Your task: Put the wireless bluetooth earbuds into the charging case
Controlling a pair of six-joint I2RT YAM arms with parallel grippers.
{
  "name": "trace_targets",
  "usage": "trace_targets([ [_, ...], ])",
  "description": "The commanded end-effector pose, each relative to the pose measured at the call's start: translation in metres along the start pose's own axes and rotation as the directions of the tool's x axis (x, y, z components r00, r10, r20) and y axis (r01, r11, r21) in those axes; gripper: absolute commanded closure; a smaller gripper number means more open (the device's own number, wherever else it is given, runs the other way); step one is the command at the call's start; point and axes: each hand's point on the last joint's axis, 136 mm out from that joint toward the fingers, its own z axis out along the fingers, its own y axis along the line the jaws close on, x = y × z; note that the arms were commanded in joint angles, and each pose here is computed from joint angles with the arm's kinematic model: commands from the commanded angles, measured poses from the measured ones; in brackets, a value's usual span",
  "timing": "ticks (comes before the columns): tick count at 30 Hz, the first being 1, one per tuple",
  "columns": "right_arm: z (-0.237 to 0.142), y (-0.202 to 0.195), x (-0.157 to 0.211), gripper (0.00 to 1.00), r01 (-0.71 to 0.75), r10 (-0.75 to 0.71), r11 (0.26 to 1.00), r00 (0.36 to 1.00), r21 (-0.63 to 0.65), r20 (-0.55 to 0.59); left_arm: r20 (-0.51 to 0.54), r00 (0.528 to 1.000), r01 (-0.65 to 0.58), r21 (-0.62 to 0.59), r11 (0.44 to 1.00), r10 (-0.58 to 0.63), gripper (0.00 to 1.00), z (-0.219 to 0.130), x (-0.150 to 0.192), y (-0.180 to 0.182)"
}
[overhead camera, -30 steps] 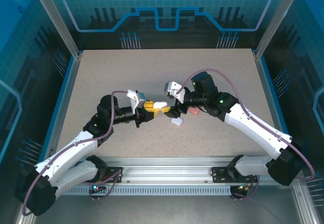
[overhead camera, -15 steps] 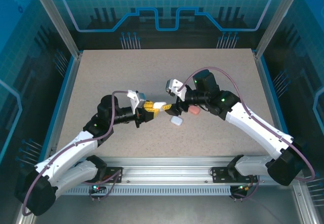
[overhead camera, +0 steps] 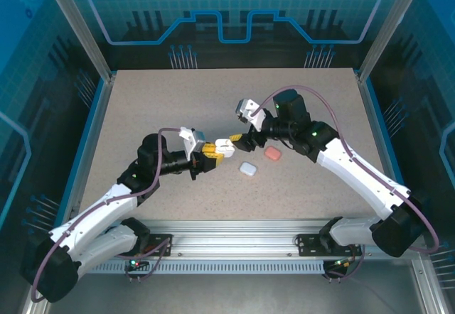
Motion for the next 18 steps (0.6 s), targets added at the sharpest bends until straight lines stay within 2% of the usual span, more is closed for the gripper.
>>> trace_targets([
  [1,-0.009,-0.003,-0.014,0.24,-0.011,0.01,1.0,0.999,0.006,0.047,0.011,0.999,-0.031,0.032,0.999,0.03,0.92,-0.002,-0.001,-0.008],
  [6,-0.026,-0.006,-0.018,0.2,-0.052,0.048,0.998,0.994,0.038,0.101,0.007,1.0,-0.028,0.017,0.999,0.028,0.92,-0.003,0.004,-0.006],
  [8,-0.031,-0.011,-0.014,0.13,-0.096,0.089,0.993,0.991,0.068,0.1,0.01,1.0,-0.026,0.006,1.0,0.026,0.93,-0.005,0.006,-0.006],
  [10,-0.033,-0.012,-0.01,0.0,-0.163,0.155,0.984,0.982,0.07,0.104,0.023,0.999,-0.031,-0.014,0.999,0.032,0.94,-0.009,0.005,-0.005],
  [12,-0.028,-0.011,-0.005,0.0,-0.266,0.26,0.963,0.96,0.046,0.106,0.044,0.998,-0.039,-0.036,0.999,0.041,0.95,-0.014,0.005,-0.005],
  [15,-0.012,-0.007,0.013,0.0,-0.405,0.404,0.915,0.914,0.004,0.018,0.072,0.995,-0.058,-0.067,0.996,0.063,0.96,-0.023,0.003,-0.006],
  [16,-0.004,-0.011,0.022,0.0,-0.461,0.462,0.887,0.887,0.012,-0.016,0.074,0.995,-0.062,-0.077,0.995,0.068,0.97,-0.025,0.004,-0.006],
  [18,0.009,-0.012,0.034,0.0,-0.555,0.552,0.83,0.831,-0.049,-0.067,0.074,0.994,-0.069,-0.093,0.993,0.076,0.97,-0.03,0.005,-0.007],
])
